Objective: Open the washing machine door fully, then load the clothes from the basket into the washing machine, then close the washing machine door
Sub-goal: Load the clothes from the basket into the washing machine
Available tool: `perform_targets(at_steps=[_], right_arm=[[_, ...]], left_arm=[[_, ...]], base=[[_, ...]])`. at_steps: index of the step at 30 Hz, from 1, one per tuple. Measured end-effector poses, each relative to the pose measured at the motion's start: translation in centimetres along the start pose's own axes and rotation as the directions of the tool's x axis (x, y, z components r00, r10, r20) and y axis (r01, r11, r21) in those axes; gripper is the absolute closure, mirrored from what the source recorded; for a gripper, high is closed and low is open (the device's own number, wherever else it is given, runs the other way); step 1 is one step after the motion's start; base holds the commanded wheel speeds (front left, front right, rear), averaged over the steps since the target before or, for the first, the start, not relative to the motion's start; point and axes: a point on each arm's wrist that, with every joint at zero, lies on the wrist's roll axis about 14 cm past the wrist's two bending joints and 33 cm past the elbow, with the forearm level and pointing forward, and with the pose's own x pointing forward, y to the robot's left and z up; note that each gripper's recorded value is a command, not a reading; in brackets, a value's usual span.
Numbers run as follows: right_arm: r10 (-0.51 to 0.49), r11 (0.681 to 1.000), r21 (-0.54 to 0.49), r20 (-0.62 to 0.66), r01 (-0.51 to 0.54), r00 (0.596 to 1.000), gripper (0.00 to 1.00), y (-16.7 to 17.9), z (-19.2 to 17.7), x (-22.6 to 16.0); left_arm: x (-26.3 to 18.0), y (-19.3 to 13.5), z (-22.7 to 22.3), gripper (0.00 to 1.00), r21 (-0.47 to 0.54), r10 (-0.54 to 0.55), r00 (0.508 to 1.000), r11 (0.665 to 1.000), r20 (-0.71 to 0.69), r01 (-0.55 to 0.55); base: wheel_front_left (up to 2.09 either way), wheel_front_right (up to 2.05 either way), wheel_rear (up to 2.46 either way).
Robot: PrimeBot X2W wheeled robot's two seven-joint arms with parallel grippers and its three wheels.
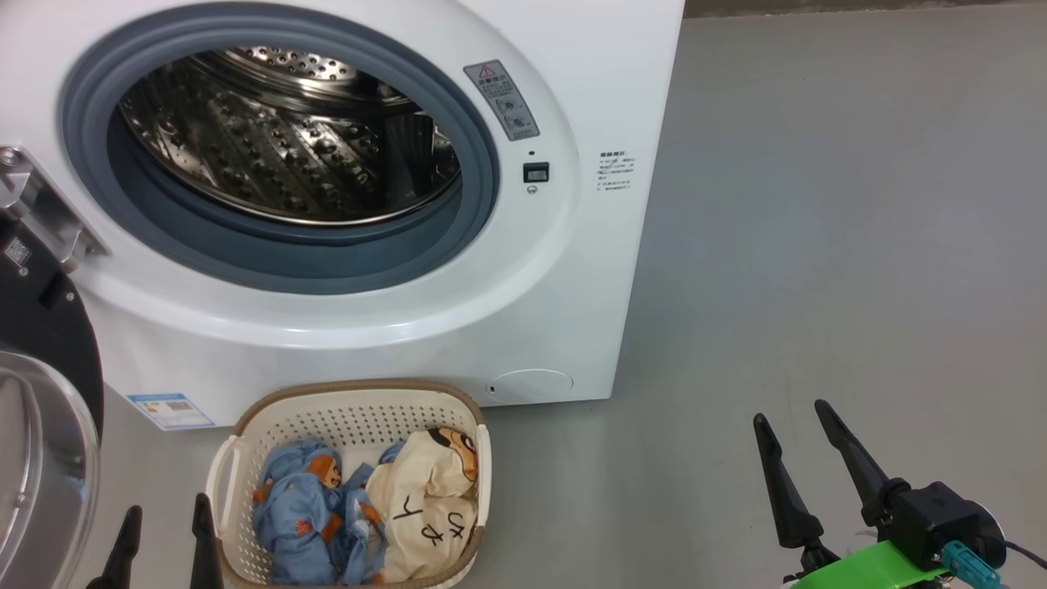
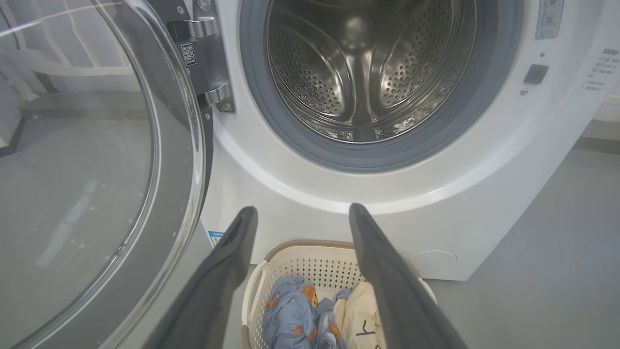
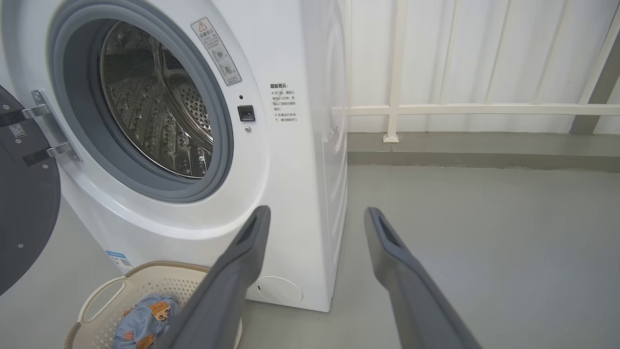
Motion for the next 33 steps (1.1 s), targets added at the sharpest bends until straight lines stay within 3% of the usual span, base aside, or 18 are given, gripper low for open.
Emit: perform_targets(at_steps=[33], right_arm=[[-0.008, 1.000, 0.015, -0.078, 0.010, 0.997, 0.00, -0.5, -3.0, 1.1]], left_arm=[[2.5, -1.2, -1.4, 0.00, 0.005, -0.042, 0.998, 0.999, -0.042, 0.042]], base=[[0.00, 0.00, 0.00]])
